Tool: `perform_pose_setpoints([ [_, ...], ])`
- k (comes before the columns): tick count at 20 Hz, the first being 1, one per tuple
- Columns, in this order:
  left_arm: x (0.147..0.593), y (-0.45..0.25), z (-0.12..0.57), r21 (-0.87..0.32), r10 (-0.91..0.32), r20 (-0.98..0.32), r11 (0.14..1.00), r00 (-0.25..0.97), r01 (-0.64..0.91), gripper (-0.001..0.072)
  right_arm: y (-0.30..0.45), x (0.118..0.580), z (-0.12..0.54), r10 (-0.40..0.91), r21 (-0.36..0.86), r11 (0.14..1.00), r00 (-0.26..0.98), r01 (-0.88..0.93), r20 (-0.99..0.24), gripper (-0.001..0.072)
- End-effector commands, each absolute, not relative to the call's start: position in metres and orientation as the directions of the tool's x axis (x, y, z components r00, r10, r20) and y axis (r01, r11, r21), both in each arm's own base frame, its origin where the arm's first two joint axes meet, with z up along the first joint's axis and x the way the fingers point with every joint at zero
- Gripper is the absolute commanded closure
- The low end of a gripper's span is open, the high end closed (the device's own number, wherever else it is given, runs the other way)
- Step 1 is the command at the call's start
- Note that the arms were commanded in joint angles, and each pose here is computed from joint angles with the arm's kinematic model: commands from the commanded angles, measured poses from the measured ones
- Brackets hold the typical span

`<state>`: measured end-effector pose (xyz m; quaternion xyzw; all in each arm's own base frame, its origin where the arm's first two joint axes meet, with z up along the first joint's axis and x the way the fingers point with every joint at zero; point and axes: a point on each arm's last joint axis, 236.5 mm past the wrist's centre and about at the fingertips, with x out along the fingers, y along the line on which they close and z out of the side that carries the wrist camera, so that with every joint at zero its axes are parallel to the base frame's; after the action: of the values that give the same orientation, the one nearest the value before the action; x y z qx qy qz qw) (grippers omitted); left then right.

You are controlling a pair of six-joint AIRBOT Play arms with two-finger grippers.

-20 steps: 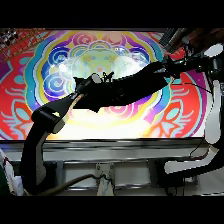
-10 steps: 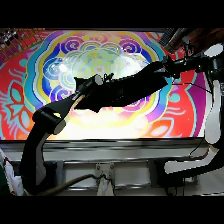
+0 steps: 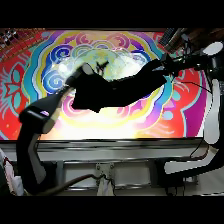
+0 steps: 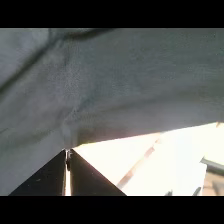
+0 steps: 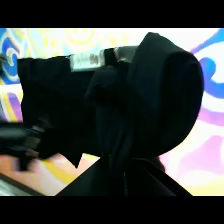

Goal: Fold the clothes and pants, and hang the long-sleeved shirts on hangers.

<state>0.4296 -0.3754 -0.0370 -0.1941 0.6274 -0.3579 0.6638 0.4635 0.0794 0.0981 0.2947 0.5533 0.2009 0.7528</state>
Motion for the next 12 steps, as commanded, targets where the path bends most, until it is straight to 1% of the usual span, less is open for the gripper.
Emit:
perform_pose_setpoints([
  [1, 0.455, -0.291, -0.001, -0.614, -0.656, -0.755, 0.717, 0.021, 0.33, 0.0701, 0.115, 0.46, 0.097, 0.632, 0.658, 0.753, 0.275, 0.002, -0.724, 0.068],
  [3, 0.468, -0.22, 0.007, -0.487, -0.537, -0.839, 0.815, 0.093, 0.313, 0.0701, 0.15, 0.463, 0.1, 0.645, 0.672, 0.74, 0.279, 0.004, -0.712, 0.0681],
  [4, 0.468, -0.198, 0.015, -0.473, -0.52, -0.846, 0.833, 0.115, 0.288, 0.0701, 0.169, 0.463, 0.101, 0.649, 0.675, 0.738, 0.282, -0.008, -0.706, 0.0681],
  [6, 0.458, -0.163, 0.033, -0.481, -0.52, -0.838, 0.847, 0.166, 0.226, 0.0701, 0.216, 0.463, 0.104, 0.657, 0.673, 0.737, 0.299, -0.059, -0.692, 0.0681],
  [9, 0.425, -0.113, 0.036, -0.439, -0.473, -0.851, 0.879, 0.227, 0.185, 0.0701, 0.289, 0.458, 0.094, 0.681, 0.691, 0.717, 0.302, -0.091, -0.667, 0.0682],
  [10, 0.408, -0.095, 0.03, -0.422, -0.448, -0.864, 0.894, 0.23, 0.155, 0.0701, 0.311, 0.454, 0.084, 0.692, 0.701, 0.708, 0.283, -0.089, -0.664, 0.0682],
  [12, 0.369, -0.072, 0.014, -0.424, -0.435, -0.875, 0.9, 0.213, 0.096, 0.0701, 0.354, 0.443, 0.061, 0.721, 0.724, 0.684, 0.237, -0.093, -0.651, 0.0681],
])
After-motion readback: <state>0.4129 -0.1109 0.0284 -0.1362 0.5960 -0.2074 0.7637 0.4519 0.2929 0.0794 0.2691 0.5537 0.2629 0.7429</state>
